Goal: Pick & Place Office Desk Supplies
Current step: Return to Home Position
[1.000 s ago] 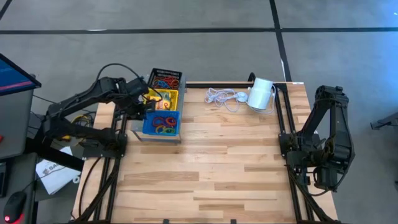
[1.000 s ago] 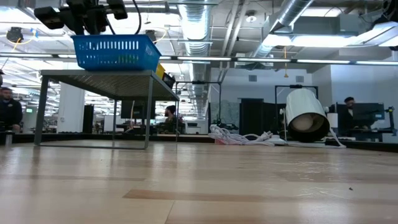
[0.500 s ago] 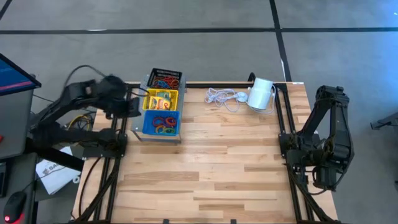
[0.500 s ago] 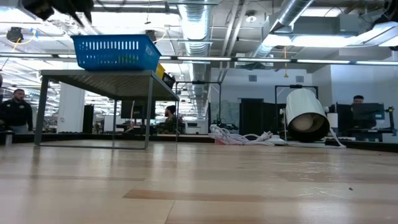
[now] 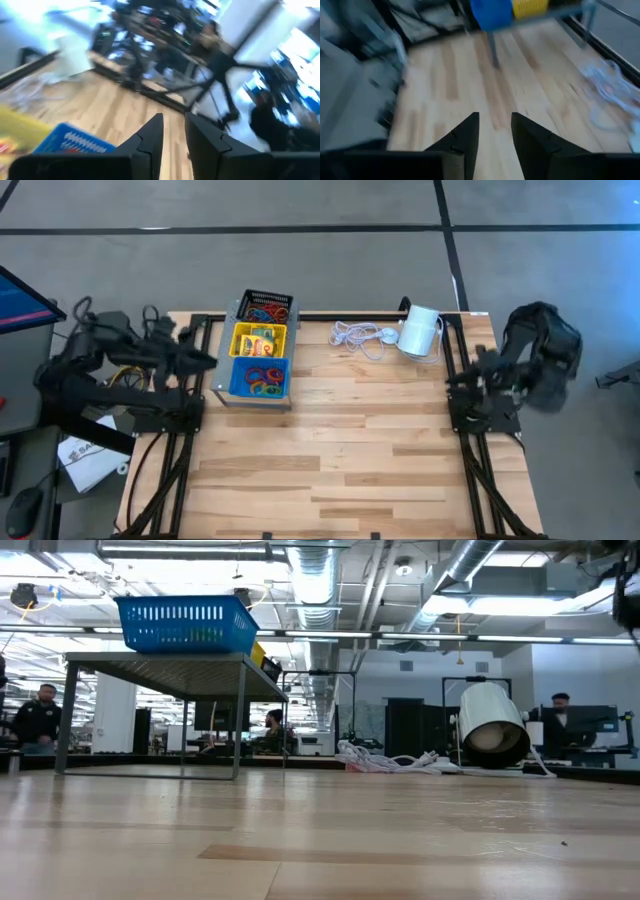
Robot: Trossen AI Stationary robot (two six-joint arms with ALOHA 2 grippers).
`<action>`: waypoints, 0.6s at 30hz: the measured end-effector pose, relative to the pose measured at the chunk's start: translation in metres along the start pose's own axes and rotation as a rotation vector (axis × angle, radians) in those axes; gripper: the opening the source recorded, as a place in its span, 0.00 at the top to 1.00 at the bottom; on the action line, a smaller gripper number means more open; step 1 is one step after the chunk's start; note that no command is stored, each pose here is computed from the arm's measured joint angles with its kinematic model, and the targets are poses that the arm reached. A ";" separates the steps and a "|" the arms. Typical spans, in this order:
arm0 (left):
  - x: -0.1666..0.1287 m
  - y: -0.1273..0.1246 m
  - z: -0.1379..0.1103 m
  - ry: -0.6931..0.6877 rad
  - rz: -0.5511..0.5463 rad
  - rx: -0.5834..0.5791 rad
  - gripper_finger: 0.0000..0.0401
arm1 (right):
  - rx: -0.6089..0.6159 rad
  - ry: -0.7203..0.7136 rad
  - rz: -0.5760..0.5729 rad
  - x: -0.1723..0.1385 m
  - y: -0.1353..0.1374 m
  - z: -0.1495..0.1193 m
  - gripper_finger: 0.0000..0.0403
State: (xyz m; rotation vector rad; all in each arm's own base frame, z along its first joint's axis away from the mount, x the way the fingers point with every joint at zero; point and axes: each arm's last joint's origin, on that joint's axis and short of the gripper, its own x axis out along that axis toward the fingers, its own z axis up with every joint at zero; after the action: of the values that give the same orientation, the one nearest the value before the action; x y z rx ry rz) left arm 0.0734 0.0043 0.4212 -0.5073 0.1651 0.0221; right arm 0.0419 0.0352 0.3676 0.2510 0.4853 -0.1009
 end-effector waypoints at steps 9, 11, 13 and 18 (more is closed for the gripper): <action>0.010 0.010 -0.045 0.058 -0.094 0.263 0.81 | -0.025 -0.288 0.329 -0.017 -0.047 0.004 0.78; 0.006 0.013 -0.051 0.020 -0.127 0.309 0.81 | -0.031 -0.347 0.374 -0.018 -0.057 0.002 0.78; 0.001 0.017 -0.059 -0.021 -0.154 0.338 0.81 | -0.031 -0.404 0.412 -0.018 -0.067 0.001 0.79; -0.006 0.031 -0.082 -0.075 -0.168 0.379 0.81 | -0.033 -0.509 0.471 -0.014 -0.091 -0.005 0.80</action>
State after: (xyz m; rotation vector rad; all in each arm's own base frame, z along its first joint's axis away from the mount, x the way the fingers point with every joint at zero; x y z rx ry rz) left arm 0.0531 -0.0079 0.3367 -0.1405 0.0496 -0.1521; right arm 0.0133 -0.0504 0.3500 0.2899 -0.0850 0.2985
